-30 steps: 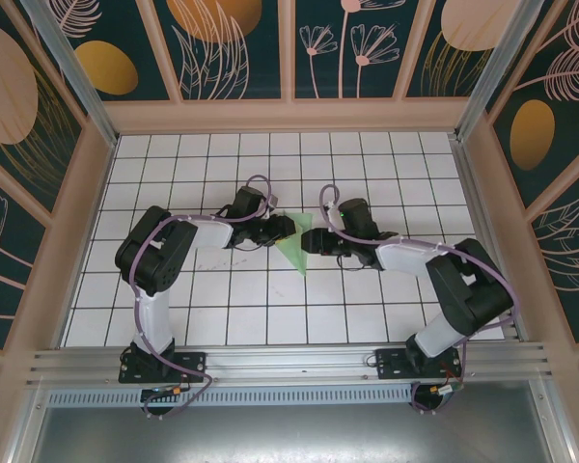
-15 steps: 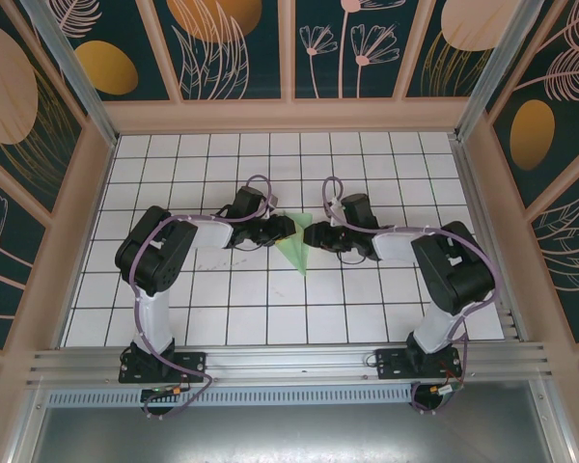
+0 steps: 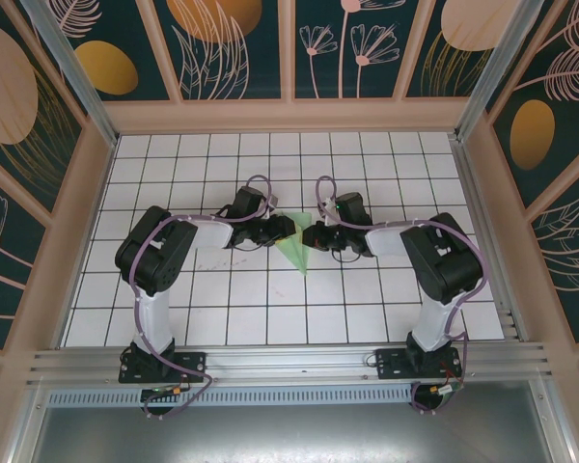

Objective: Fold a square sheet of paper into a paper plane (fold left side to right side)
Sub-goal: Fourth fold the wing at the center of the table.

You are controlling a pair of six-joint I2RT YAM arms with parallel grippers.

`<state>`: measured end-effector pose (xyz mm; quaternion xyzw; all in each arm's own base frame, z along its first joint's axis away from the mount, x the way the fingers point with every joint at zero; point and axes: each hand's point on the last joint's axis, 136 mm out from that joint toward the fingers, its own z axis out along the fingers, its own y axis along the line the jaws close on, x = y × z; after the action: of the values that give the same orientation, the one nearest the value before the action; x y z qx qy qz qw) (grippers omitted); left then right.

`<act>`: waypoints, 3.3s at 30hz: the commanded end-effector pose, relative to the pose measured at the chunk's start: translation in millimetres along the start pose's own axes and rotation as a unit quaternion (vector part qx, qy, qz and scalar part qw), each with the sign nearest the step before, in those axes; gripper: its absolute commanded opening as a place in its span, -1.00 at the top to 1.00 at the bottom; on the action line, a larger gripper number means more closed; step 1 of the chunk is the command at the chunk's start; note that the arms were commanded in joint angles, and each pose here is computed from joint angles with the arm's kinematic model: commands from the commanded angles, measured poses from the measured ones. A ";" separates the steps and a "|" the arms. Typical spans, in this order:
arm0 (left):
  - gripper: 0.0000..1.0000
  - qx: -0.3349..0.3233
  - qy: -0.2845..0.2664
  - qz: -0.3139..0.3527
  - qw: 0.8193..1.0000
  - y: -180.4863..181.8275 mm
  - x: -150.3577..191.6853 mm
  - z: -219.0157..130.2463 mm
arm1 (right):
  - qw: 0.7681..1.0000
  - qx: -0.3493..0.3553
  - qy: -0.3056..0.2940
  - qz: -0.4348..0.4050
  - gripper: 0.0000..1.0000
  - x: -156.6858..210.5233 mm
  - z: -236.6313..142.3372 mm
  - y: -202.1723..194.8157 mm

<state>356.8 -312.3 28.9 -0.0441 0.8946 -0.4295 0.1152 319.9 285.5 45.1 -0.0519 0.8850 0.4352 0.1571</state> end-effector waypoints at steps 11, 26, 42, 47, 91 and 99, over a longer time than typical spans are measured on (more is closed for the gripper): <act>0.21 -0.052 0.010 -0.006 0.999 27.4 11.0 4.5 | 0.999 0.050 0.006 -0.013 1.00 1.1 3.8 -17.5; 0.22 -0.053 0.010 -0.006 0.999 27.8 11.3 3.7 | 0.997 0.078 0.017 -0.014 1.00 2.9 9.2 -30.6; 0.21 -0.055 0.009 -0.008 0.998 30.0 11.8 4.9 | 0.997 0.072 0.004 -0.025 1.00 2.5 -0.5 -17.6; 0.21 -0.056 0.009 -0.008 0.998 30.5 12.2 4.6 | 0.998 0.065 -0.003 -0.026 1.00 1.3 -4.0 -12.1; 0.22 -0.018 -0.044 0.039 0.998 -24.8 -20.9 -32.3 | 0.989 0.140 0.051 -0.017 1.00 32.4 12.6 -54.0; 0.50 0.024 -0.007 0.050 0.998 -40.4 -21.0 -10.0 | 0.988 0.143 0.053 -0.016 1.00 32.2 13.0 -55.2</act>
<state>374.3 -314.7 73.2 -0.0197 0.8884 -0.4304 0.1587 322.8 273.0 18.2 -0.0663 0.9229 0.3407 0.1667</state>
